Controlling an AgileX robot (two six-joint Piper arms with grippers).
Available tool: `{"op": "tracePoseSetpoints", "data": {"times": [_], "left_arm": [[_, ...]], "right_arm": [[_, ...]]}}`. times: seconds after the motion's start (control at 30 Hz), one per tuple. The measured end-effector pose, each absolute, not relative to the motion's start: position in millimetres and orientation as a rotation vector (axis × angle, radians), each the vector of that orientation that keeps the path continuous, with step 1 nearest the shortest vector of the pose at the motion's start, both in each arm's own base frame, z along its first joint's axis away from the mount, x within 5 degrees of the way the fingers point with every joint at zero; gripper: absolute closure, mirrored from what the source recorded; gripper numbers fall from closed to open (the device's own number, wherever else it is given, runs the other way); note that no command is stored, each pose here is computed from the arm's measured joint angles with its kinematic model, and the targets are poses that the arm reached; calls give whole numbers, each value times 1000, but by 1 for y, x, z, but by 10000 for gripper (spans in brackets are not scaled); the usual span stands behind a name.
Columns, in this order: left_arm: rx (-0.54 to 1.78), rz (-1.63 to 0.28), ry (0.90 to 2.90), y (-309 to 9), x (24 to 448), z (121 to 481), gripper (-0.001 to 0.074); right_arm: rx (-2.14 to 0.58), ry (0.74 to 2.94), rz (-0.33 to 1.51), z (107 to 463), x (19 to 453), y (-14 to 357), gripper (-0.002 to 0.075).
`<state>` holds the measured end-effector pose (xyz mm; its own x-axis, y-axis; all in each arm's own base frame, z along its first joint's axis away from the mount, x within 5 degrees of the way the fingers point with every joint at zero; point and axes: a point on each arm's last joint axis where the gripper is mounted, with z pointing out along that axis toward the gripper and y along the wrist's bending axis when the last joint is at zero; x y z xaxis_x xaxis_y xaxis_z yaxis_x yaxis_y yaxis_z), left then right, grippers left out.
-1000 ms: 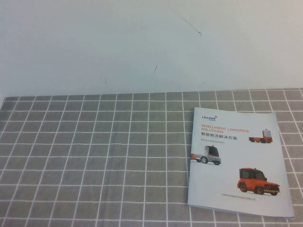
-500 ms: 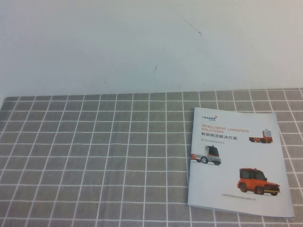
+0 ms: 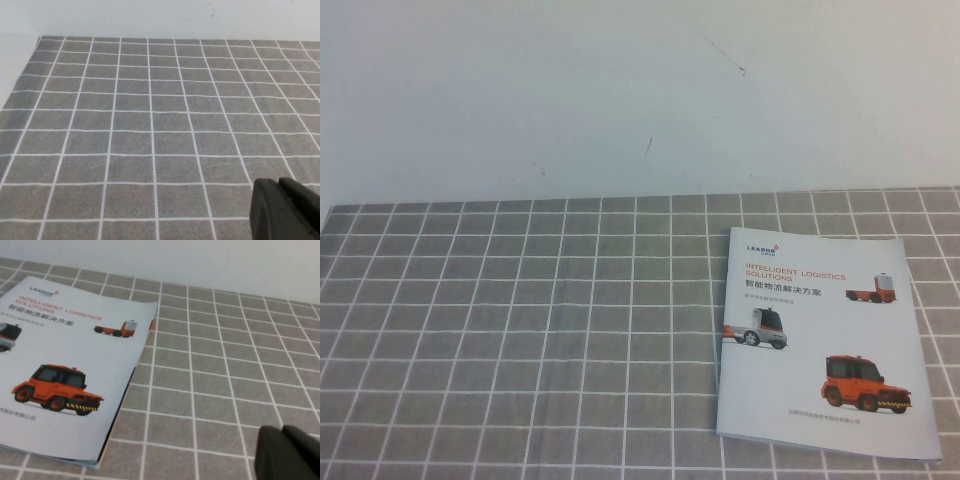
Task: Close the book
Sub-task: 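Close the open booklet and leave it lying on the table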
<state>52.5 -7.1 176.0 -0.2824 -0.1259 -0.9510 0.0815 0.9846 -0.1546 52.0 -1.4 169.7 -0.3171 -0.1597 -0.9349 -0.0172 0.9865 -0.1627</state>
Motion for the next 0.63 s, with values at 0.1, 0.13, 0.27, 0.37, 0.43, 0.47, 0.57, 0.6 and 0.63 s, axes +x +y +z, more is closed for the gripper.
{"op": "tracePoseSetpoints", "data": {"times": [0.1, 0.13, 0.27, 0.37, 0.43, 0.47, 0.57, 0.6, 0.63], "left_arm": [[-32, -201, 1846, -7, 52, 176, 738], [-32, -201, 1846, -7, 52, 176, 738], [-32, -201, 1846, -7, 52, 176, 738], [-30, -199, 1846, -7, 52, 176, 738], [-30, -199, 1846, -7, 52, 176, 738], [-30, -199, 1846, -7, 52, 176, 738], [-30, -199, 1846, -7, 52, 176, 738], [-30, -199, 1846, -7, 52, 176, 738], [-30, -199, 1846, -7, 52, 176, 738]], "right_arm": [[-127, 1892, -148, 170, 52, -2, 729], [-124, 1892, -147, 170, 52, -2, 729], [-119, 1891, -137, 170, 52, -2, 729], [-113, 1891, -120, 170, 52, -1, 729], [-109, 1891, -121, 170, 52, -2, 729], [-112, 1891, -124, 170, 52, -2, 729], [-124, 1891, -137, 170, 52, -2, 729], [-124, 1891, -138, 170, 52, -2, 729], [-124, 1891, -138, 170, 52, -2, 729]]}}
